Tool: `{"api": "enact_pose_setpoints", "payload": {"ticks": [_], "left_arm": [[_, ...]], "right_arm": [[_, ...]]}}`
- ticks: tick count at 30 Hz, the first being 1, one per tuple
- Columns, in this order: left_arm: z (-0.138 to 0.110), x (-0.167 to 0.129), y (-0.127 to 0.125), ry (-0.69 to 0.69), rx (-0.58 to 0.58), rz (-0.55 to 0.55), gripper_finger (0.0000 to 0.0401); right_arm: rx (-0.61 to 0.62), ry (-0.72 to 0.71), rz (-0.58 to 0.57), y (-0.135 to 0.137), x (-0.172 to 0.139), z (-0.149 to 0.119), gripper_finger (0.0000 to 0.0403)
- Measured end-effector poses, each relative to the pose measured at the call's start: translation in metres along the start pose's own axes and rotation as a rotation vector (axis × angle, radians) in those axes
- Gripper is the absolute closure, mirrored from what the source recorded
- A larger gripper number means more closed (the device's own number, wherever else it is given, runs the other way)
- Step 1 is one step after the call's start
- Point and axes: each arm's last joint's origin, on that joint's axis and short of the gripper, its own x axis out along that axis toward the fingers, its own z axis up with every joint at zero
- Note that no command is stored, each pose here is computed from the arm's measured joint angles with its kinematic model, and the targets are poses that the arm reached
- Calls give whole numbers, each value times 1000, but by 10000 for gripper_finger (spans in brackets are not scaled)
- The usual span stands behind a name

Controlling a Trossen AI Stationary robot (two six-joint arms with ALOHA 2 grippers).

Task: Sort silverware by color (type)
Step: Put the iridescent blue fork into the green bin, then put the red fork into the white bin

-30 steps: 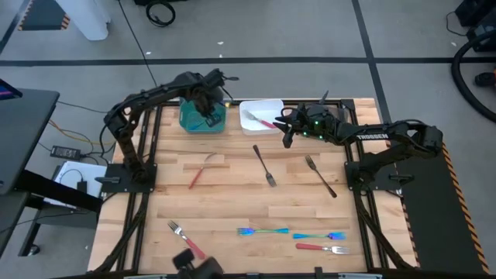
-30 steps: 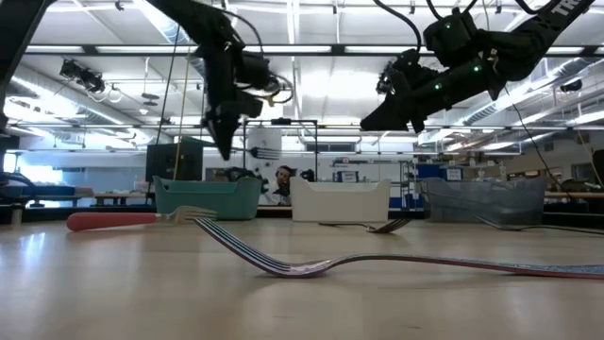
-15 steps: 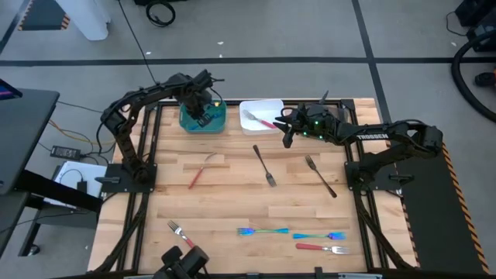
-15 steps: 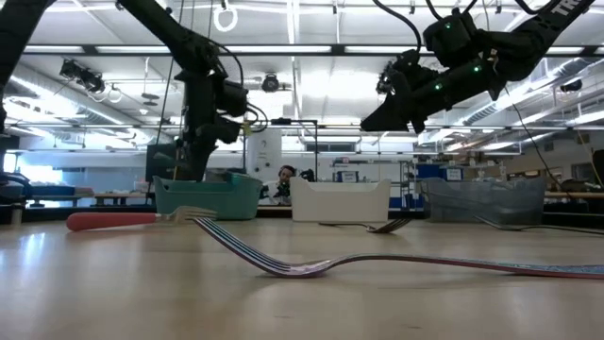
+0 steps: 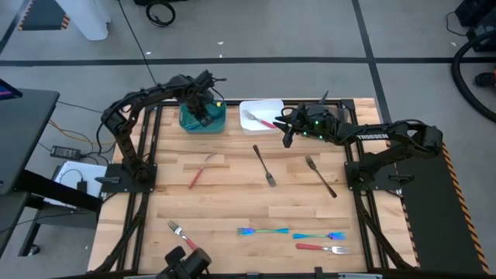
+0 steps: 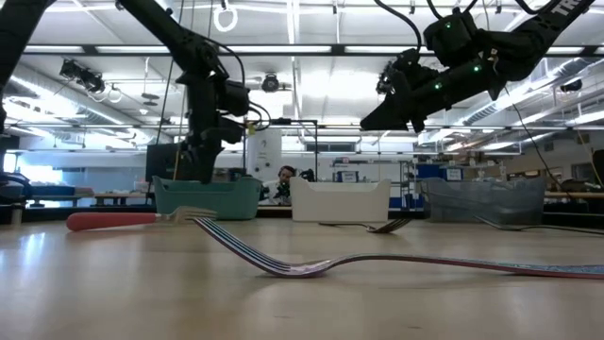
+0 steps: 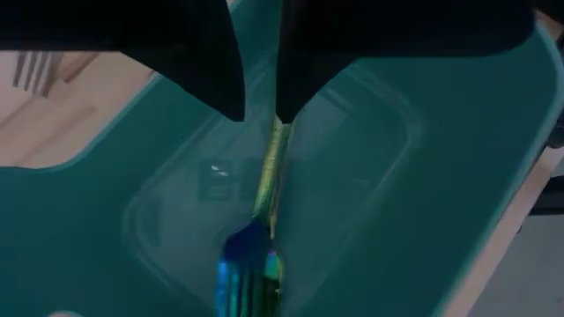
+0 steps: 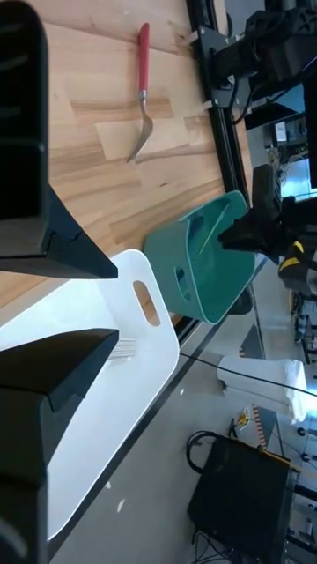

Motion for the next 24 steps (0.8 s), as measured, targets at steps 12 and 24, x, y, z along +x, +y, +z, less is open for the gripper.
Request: {"api": "enact_pose_setpoints", "payload": {"ticks": [12, 24], "left_arm": [[5, -18, -31, 53, 40, -21, 298], [-13, -27, -106, 172, 53, -71, 298]], "right_arm": [[0, -1, 2, 1, 0, 0, 294], [23, 0, 12, 3, 0, 0, 294]]}}
